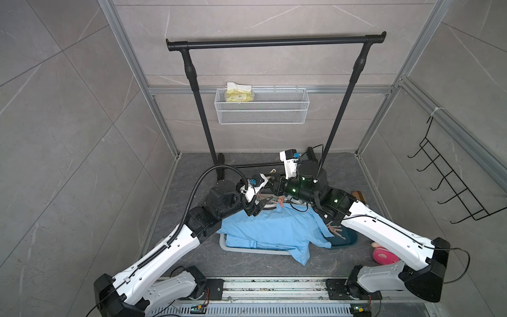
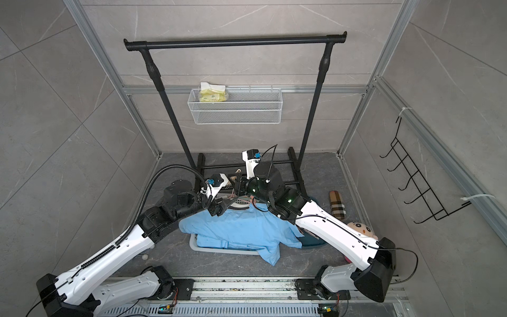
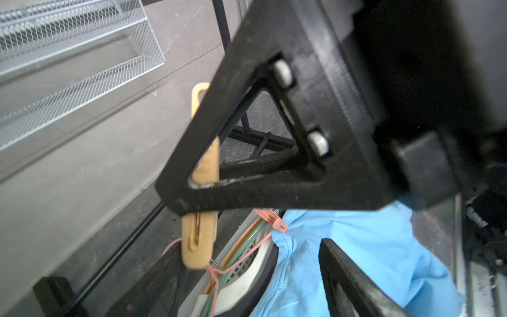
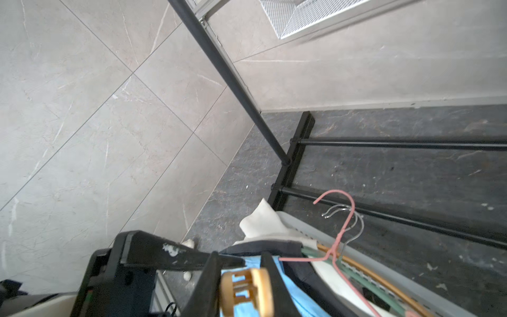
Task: Use clothespins to secure the t-shirt on both sides of the hanger
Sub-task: Open the clothespin, then clamp the T-shirt on the hanger.
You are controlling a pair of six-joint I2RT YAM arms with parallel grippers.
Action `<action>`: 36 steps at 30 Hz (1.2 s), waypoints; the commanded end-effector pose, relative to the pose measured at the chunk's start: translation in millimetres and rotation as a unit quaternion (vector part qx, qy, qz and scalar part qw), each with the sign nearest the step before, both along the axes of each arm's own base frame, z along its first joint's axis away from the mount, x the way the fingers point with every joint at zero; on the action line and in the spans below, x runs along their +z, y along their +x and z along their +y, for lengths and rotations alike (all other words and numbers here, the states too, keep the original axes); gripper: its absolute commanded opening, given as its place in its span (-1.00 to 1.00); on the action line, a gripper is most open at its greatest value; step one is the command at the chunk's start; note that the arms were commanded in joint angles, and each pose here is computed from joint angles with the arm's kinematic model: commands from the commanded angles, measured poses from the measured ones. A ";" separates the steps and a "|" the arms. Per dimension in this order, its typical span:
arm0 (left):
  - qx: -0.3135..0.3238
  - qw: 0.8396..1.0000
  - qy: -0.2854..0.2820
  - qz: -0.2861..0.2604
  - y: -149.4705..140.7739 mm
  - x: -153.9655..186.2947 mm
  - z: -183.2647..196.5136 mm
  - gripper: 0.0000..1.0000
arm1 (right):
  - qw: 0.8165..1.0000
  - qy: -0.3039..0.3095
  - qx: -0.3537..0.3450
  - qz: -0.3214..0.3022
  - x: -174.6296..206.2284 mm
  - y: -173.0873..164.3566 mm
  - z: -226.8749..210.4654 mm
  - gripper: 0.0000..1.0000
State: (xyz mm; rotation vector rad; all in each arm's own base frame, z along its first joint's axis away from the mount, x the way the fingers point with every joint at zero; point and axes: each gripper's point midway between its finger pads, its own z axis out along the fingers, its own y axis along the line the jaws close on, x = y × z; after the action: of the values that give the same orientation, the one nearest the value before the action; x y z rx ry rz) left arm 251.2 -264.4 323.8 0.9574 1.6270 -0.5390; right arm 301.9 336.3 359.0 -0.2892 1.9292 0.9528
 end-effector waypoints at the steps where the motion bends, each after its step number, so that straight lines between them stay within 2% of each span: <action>1: 0.043 0.994 -0.098 0.026 16.2 42.9 24.1 0.70 | 0.997 -0.043 -0.020 -0.067 10.4 24.4 -5.9 -1.00; 3: 0.092 0.985 -0.133 0.054 38.8 45.7 48.7 0.71 | 0.993 -0.053 0.001 -0.106 13.2 29.7 -0.7 -1.00; 5: 0.157 0.969 -0.170 0.090 63.3 43.9 79.1 0.71 | 0.983 -0.071 0.042 -0.163 13.3 27.3 11.5 -1.00; 8: 0.250 0.936 -0.214 0.127 91.2 33.6 124.6 0.71 | 0.947 -0.095 0.153 -0.267 4.8 6.3 39.0 -1.00; 10: 0.287 0.920 -0.230 0.140 101.3 22.7 145.4 0.71 | 0.912 -0.119 0.236 -0.315 -12.0 -13.3 57.3 -1.00; 12: 0.311 0.908 -0.235 0.153 109.1 11.0 159.3 0.71 | 0.884 -0.149 0.301 -0.325 -34.1 -24.7 73.2 -1.00; 13: 0.321 0.903 -0.236 0.159 111.9 6.2 164.4 0.71 | 0.865 -0.167 0.336 -0.333 -45.2 -31.7 79.1 -1.00; 17: 0.351 0.891 -0.233 0.165 120.0 -4.5 180.2 0.71 | 0.757 -0.250 0.456 -0.396 -101.1 -59.8 98.0 -1.00; 19: 0.362 0.888 -0.232 0.161 120.7 -5.6 186.2 0.71 | 0.727 -0.268 0.478 -0.413 -118.4 -58.8 103.7 -1.00; 22: 0.369 0.888 -0.227 0.157 121.3 -8.0 189.3 0.70 | 0.701 -0.276 0.500 -0.426 -134.0 -55.5 111.8 -1.00; 28: 0.372 0.888 -0.220 0.157 122.7 -11.4 191.3 0.71 | 0.667 -0.293 0.528 -0.437 -151.7 -45.9 124.2 -1.00; 36: 0.368 0.892 -0.214 0.153 121.9 -11.4 190.6 0.71 | 0.644 -0.313 0.548 -0.433 -169.9 -37.0 129.4 -1.00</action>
State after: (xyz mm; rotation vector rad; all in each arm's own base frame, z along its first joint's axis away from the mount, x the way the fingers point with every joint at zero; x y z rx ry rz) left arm 370.9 -77.1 303.9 -0.1197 1.9218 -0.5091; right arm 268.1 469.3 199.2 -2.0201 0.9361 0.5227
